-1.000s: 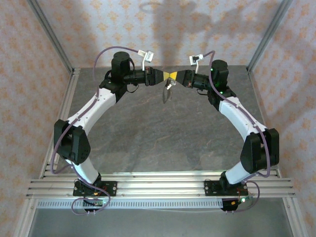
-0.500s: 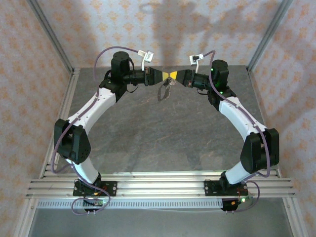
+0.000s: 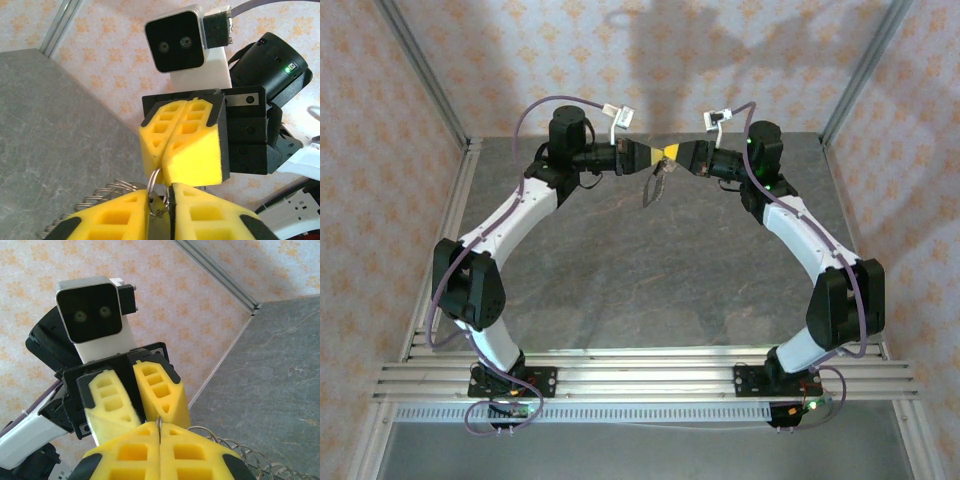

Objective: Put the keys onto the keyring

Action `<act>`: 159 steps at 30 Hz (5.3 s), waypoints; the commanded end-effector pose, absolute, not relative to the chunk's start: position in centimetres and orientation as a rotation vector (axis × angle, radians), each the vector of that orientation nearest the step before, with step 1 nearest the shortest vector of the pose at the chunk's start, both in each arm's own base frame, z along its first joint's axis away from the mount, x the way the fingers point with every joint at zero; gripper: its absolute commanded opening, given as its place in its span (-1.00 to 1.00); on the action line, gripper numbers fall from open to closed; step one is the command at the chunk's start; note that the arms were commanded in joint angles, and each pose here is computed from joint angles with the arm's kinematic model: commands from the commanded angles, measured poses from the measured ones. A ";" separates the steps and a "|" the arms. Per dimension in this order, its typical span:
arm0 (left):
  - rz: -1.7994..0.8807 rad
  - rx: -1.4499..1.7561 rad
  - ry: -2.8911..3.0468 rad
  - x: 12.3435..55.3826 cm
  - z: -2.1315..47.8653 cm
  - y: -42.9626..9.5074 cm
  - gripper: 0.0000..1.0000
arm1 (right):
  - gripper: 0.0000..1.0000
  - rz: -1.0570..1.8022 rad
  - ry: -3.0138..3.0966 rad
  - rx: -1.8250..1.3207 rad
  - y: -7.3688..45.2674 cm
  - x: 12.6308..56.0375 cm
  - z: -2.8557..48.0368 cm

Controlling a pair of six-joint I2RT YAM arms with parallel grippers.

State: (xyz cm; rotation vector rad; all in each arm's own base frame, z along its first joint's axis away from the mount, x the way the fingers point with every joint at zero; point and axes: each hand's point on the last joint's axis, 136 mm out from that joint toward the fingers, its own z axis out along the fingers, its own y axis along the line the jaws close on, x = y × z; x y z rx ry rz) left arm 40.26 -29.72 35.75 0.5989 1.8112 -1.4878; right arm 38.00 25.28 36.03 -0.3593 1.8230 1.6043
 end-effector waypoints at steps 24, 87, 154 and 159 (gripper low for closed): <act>-1.420 0.470 1.668 39.9 38.9 -29.5 -1.00 | -0.19 1.431 1.662 -0.145 19.3 38.0 39.2; -1.507 0.458 1.522 35.3 42.0 -31.6 -1.00 | -0.54 1.326 1.685 -0.351 23.7 31.9 36.2; -1.502 0.266 1.477 36.2 41.7 -30.7 -1.00 | -0.24 1.445 1.479 -0.009 20.8 35.0 41.3; -1.502 0.268 1.475 36.2 41.8 -30.7 -1.00 | -0.25 1.464 1.489 -0.026 22.1 34.8 40.9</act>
